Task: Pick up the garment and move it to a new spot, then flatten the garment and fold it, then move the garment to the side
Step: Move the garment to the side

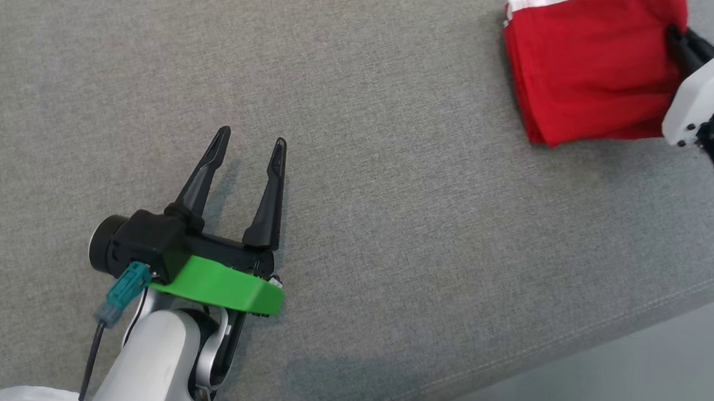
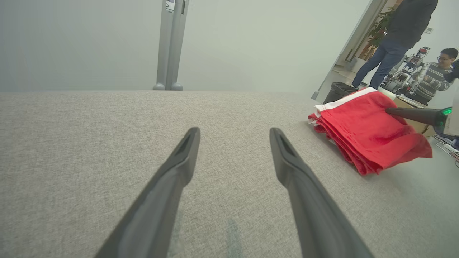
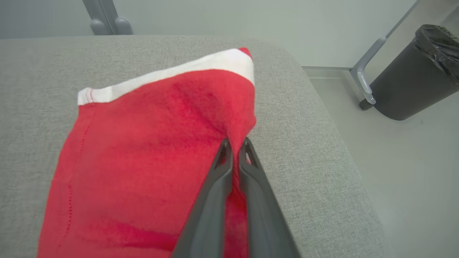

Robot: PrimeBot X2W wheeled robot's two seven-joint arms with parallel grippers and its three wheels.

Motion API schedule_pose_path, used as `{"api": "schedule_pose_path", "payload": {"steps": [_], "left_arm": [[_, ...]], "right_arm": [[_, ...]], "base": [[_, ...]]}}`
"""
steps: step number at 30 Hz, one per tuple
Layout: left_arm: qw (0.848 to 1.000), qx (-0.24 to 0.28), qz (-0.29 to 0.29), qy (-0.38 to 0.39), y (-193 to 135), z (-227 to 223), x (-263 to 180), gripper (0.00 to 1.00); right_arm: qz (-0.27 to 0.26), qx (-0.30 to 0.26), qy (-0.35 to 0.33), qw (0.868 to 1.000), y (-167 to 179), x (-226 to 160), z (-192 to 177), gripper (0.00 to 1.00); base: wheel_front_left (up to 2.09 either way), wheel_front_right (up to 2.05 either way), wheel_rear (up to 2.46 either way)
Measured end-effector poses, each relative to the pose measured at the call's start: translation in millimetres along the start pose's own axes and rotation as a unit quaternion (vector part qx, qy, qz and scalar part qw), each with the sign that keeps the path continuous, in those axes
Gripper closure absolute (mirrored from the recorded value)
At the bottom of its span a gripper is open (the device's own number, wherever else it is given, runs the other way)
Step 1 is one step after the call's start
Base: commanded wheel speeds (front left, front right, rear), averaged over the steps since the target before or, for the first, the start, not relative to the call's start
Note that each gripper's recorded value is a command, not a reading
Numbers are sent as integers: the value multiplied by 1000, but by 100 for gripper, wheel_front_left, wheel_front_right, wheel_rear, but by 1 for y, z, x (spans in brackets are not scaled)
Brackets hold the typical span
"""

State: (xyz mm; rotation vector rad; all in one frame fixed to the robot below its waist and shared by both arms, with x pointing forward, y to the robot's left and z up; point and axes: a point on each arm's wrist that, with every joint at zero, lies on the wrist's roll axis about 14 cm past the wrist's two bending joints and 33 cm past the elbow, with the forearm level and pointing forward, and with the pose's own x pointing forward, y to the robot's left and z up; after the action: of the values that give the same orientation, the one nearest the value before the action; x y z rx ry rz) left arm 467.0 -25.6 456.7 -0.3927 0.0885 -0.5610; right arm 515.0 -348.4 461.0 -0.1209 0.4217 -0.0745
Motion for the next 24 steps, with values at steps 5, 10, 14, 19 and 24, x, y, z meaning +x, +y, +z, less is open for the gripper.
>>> {"api": "schedule_pose_path", "payload": {"steps": [5,10,14,19,24], "left_arm": [[1000,9,0,-10,5,8,1,0],[1000,14,1,-19,7,15,-2,0],[1000,20,9,-21,14,18,-4,0],[999,30,28,-13,29,15,-9,0],[999,31,34,-10,34,12,-10,0]], "right_arm": [[-31,-20,0,999,-25,13,5,100],[-54,-50,3,997,-42,25,6,100],[-64,-99,6,993,-51,34,5,100],[-62,-116,5,991,-43,52,1,0],[-77,-121,1,990,-54,53,5,0]], "base": [[0,0,0],[0,0,0],[0,0,0],[0,0,0],[0,0,0]]}}
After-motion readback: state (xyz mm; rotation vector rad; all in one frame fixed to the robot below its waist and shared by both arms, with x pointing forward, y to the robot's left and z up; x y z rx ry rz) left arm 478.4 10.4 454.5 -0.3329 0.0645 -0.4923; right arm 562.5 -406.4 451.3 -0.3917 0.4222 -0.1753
